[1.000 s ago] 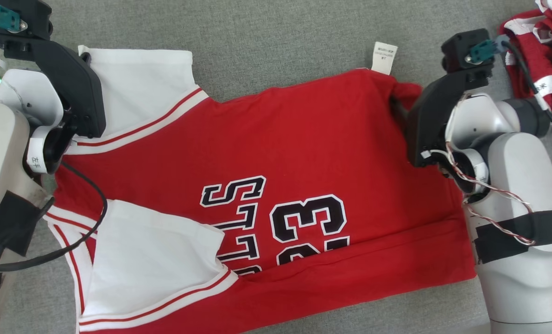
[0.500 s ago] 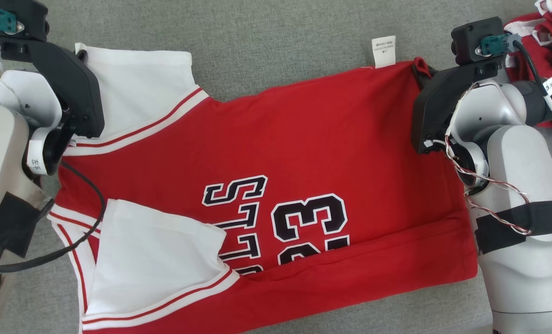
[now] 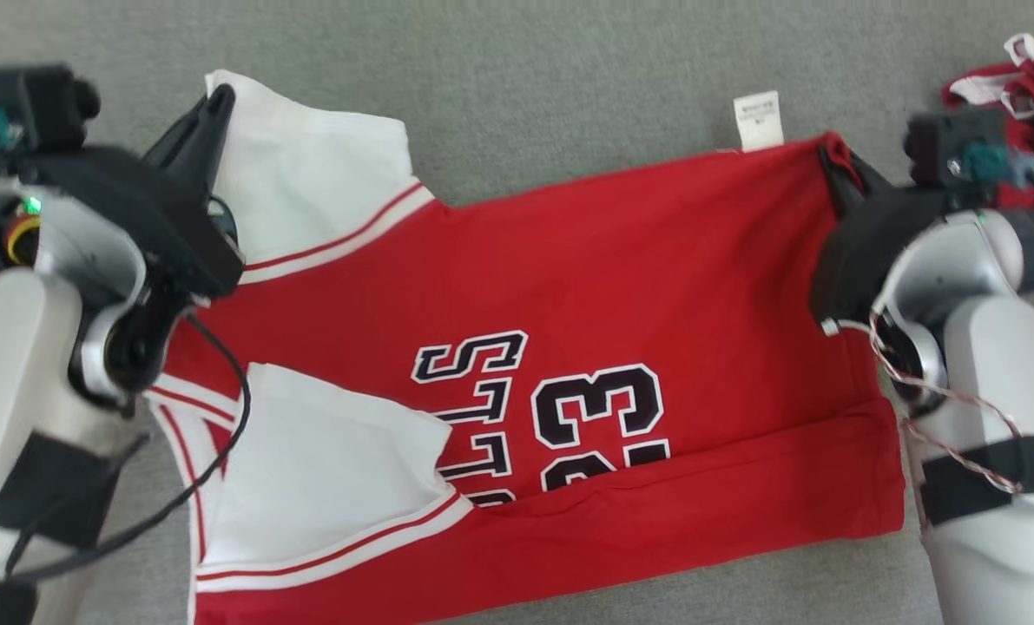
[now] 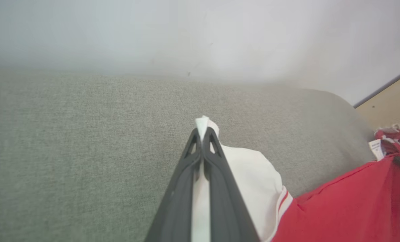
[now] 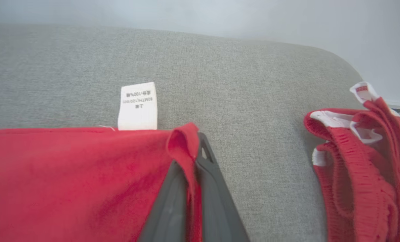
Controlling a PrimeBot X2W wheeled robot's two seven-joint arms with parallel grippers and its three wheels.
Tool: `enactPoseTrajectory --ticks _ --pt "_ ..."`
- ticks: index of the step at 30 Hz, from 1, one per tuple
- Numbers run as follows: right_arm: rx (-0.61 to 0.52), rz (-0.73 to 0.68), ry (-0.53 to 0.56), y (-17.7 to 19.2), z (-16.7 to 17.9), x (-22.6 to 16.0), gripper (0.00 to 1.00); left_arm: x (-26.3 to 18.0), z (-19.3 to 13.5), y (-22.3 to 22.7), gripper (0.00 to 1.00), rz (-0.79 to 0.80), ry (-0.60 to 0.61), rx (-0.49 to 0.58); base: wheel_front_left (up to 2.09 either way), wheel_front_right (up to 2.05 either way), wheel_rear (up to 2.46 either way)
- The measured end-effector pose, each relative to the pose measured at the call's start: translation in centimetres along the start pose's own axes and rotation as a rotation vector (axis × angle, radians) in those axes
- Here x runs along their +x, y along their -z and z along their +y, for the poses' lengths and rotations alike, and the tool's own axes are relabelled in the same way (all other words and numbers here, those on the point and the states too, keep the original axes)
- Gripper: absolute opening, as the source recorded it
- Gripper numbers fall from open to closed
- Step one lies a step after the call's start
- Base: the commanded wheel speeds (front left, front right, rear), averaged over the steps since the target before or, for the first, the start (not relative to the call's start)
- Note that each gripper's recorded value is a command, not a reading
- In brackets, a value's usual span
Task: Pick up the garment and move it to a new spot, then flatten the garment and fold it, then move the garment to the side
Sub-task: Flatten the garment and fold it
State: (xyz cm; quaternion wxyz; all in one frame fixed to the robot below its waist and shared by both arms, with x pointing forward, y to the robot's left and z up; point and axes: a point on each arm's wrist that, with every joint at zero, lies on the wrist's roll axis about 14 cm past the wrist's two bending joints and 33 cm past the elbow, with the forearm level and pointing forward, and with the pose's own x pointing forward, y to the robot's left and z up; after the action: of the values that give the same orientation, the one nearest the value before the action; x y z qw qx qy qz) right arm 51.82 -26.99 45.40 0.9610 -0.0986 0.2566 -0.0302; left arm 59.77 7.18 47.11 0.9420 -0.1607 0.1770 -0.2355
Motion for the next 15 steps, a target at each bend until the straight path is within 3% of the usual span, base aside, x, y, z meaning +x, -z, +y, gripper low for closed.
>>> enactPoseTrajectory --ticks 8,15 --pt "0.042 -0.114 -0.025 0.1 0.1 -2.7 0.00 -6.5 -1.9 -2.3 0.00 -0.219 0.064 -0.171 0.00 0.00 0.00" --pt "0.034 -0.132 -0.062 1.1 0.5 -4.4 0.00 -12.9 -3.0 -2.3 0.00 -0.329 0.057 -0.278 0.00 0.00 0.00"
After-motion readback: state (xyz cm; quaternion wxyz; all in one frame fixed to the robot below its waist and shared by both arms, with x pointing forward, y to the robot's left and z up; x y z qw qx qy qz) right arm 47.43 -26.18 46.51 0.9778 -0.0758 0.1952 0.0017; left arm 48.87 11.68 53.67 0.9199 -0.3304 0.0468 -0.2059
